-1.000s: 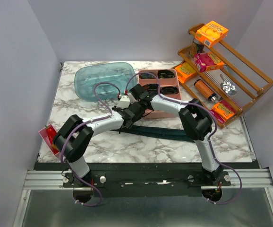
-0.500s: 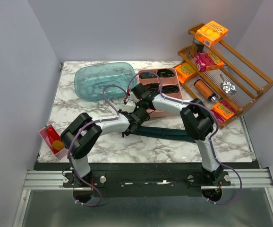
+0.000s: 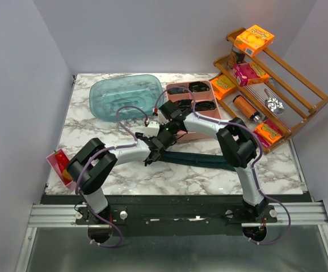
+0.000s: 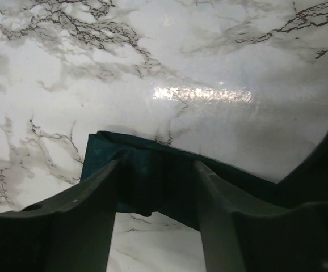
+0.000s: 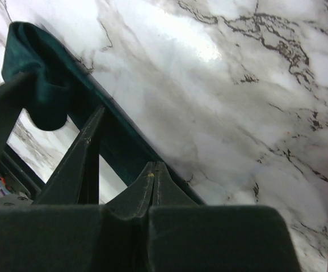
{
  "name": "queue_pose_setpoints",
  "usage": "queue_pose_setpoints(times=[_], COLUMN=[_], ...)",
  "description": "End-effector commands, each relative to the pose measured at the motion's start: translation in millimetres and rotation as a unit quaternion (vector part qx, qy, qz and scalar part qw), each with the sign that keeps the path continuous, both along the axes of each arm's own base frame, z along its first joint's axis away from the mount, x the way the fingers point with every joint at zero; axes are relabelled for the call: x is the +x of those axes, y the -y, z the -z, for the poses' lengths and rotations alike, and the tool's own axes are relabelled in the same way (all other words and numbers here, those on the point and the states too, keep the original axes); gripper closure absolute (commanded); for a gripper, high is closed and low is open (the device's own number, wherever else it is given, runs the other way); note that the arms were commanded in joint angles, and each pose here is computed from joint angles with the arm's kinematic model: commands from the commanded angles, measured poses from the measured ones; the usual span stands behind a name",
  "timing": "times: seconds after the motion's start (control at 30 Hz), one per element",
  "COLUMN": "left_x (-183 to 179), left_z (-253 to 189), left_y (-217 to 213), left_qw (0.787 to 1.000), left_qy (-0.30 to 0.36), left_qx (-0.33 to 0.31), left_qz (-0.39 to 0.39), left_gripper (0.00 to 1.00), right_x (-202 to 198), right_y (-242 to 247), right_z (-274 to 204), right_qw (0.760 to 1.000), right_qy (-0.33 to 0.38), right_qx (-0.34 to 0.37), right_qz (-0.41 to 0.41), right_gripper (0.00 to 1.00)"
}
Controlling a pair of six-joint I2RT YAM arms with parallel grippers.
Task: Roll the ties
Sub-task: Roll the tie at the center of the board.
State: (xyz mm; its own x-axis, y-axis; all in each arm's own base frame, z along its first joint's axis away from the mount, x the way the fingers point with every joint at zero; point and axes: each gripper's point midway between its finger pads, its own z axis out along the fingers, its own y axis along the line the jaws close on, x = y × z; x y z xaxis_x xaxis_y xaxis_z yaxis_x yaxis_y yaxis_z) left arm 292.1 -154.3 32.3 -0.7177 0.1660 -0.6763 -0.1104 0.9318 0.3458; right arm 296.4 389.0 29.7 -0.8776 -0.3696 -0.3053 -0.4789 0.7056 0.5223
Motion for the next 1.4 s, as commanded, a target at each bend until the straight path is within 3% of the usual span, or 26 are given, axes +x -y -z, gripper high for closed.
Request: queue_pose_setpoints(times=[0.0, 0.4, 0.77, 0.87, 0.97, 1.1, 1.2, 1.37], left_x=[-1, 11, 12, 0, -14, -34, -43, -52], left_z=[-3, -34, -62, -56, -50, -36, -26, -7], left_y=[28, 10, -31, -34, -36, -45, -44, -41], left_qw=[0.997, 0.984, 0.963, 0.957, 0.950, 0.947, 0.942, 0.937], left_qy=[0.008, 0.039, 0.056, 0.042, 0.032, 0.012, -0.001, -0.016], left_qx=[-0.078, -0.172, -0.262, -0.284, -0.306, -0.312, -0.324, -0.337], left_qz=[0.025, 0.002, -0.027, -0.034, -0.048, -0.077, -0.085, -0.091], left_gripper=[0.29, 0.22, 0.23, 0.31, 0.52, 0.91, 1.00, 1.00], right_x=[5, 3, -11, -19, -26, -30, -27, -21], right_y=[-15, -23, -68, -84, -98, -104, -103, -98], right_z=[-31, -66, -88, -97, -96, -76, -64, -55], right_qw=[0.998, 0.994, 0.984, 0.981, 0.979, 0.981, 0.984, 0.987], right_qy=[0.040, 0.065, 0.073, 0.072, 0.068, 0.055, 0.056, 0.067], right_qx=[0.038, 0.085, 0.137, 0.152, 0.155, 0.140, 0.126, 0.107], right_qz=[-0.009, -0.031, -0.084, -0.101, -0.114, -0.119, -0.111, -0.101], right_gripper=[0.96, 0.96, 0.96, 0.96, 0.96, 0.96, 0.96, 0.96])
